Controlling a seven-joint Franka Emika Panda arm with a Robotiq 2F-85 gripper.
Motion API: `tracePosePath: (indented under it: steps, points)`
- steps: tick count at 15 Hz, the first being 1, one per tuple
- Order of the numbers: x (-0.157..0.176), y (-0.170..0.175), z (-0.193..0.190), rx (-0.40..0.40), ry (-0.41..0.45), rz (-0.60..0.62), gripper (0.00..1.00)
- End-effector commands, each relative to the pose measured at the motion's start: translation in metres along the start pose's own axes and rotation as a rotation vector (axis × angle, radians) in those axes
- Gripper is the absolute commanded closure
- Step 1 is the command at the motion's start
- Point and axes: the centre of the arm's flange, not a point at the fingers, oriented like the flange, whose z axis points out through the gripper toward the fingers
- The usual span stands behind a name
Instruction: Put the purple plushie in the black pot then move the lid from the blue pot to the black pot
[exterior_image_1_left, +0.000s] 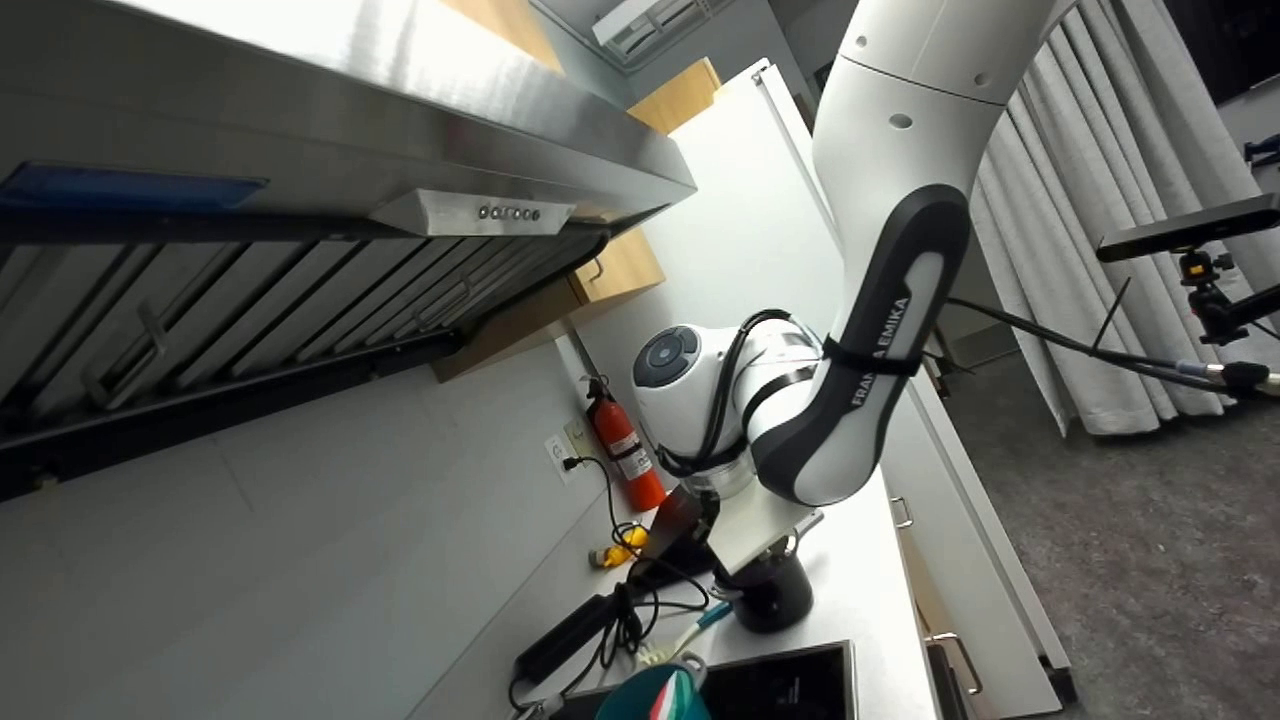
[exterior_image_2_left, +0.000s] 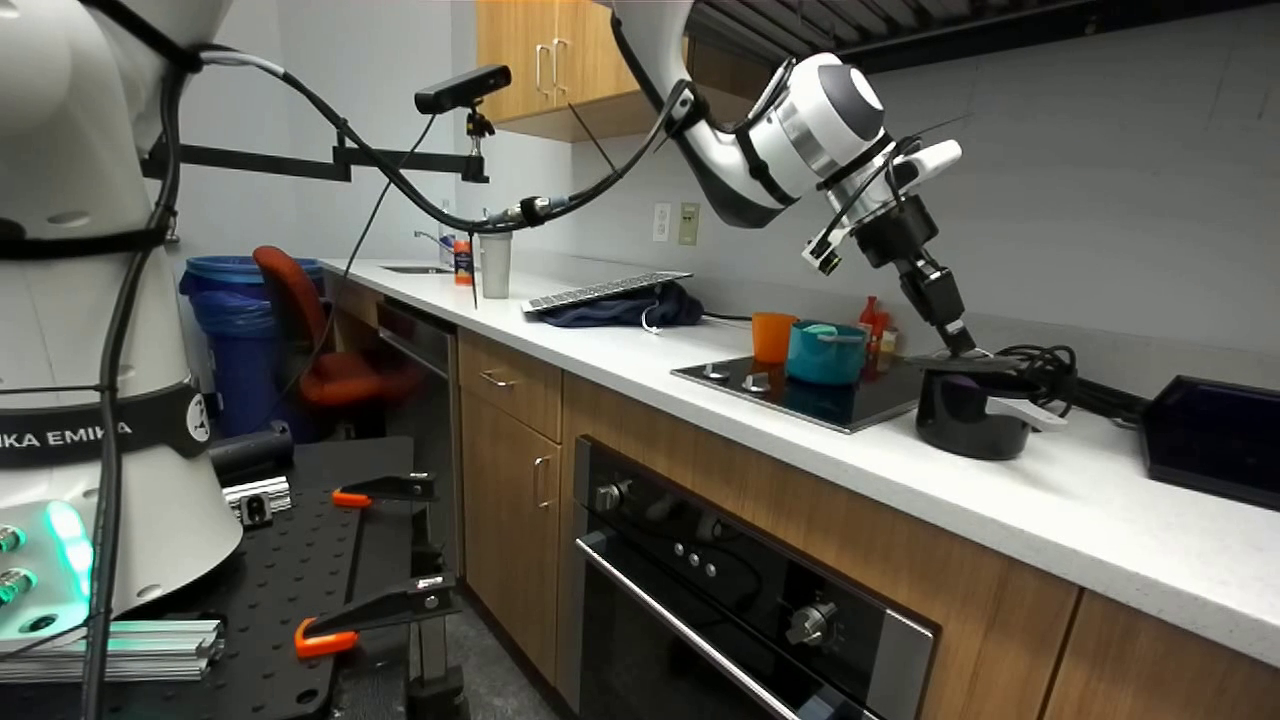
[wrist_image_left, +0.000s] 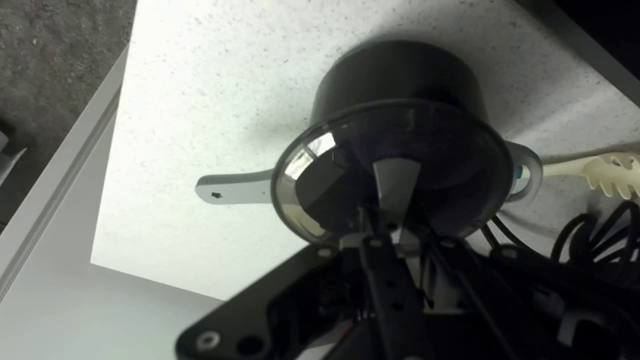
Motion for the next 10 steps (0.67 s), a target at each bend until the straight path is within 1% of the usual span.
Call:
tracePosePath:
  steps: [1, 6, 8, 10]
  points:
    - [0.007, -0.005, 0.005, 0.022, 0.000, 0.010, 0.97]
    - [0.015, -0.009, -0.001, 0.031, 0.009, 0.016, 0.97]
    - [0.015, -0.016, -0.005, 0.036, 0.014, 0.019, 0.97]
    - [0.021, -0.015, -0.005, 0.040, 0.016, 0.021, 0.97]
